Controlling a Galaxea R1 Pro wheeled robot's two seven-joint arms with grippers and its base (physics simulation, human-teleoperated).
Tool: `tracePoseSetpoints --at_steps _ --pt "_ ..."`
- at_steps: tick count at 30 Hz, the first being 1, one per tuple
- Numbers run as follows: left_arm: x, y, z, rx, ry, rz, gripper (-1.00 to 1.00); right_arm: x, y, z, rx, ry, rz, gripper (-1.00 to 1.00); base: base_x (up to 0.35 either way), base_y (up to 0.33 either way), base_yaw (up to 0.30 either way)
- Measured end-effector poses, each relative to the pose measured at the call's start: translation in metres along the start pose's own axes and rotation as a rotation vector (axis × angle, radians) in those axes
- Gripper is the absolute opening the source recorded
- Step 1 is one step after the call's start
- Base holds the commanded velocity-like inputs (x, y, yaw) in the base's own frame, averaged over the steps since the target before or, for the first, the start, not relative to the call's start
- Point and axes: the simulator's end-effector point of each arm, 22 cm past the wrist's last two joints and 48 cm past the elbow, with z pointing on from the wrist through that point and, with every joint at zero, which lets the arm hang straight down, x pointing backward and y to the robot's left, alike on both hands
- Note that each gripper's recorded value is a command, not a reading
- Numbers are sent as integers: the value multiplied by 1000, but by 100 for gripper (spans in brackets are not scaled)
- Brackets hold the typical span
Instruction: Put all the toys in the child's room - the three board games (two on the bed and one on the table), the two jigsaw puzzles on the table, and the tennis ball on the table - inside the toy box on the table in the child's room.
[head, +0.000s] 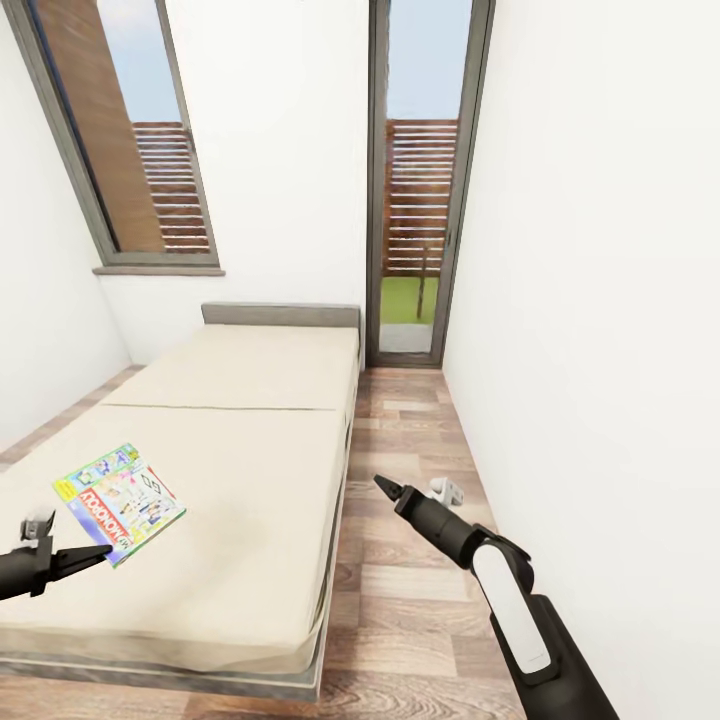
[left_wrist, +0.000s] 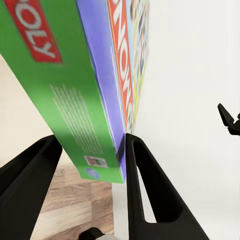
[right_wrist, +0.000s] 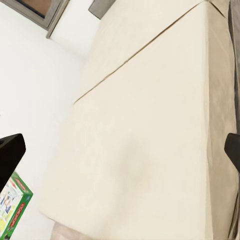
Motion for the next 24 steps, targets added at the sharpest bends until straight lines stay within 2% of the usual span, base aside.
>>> tracePoseSetpoints --at_steps 5,11,24 --pt "-5 -7 -4 -1 0 0 -100 -5 14 -2 -12 2 -8 100 -2 0 10" --pt "-10 -16 -8 -2 -1 1 -100 15 59 3 -72 59 -76 100 -160 0 208" --pt "-20 -34 -18 -2 -3 0 -100 10 85 -1 -87 75 -91 100 -74 9 282"
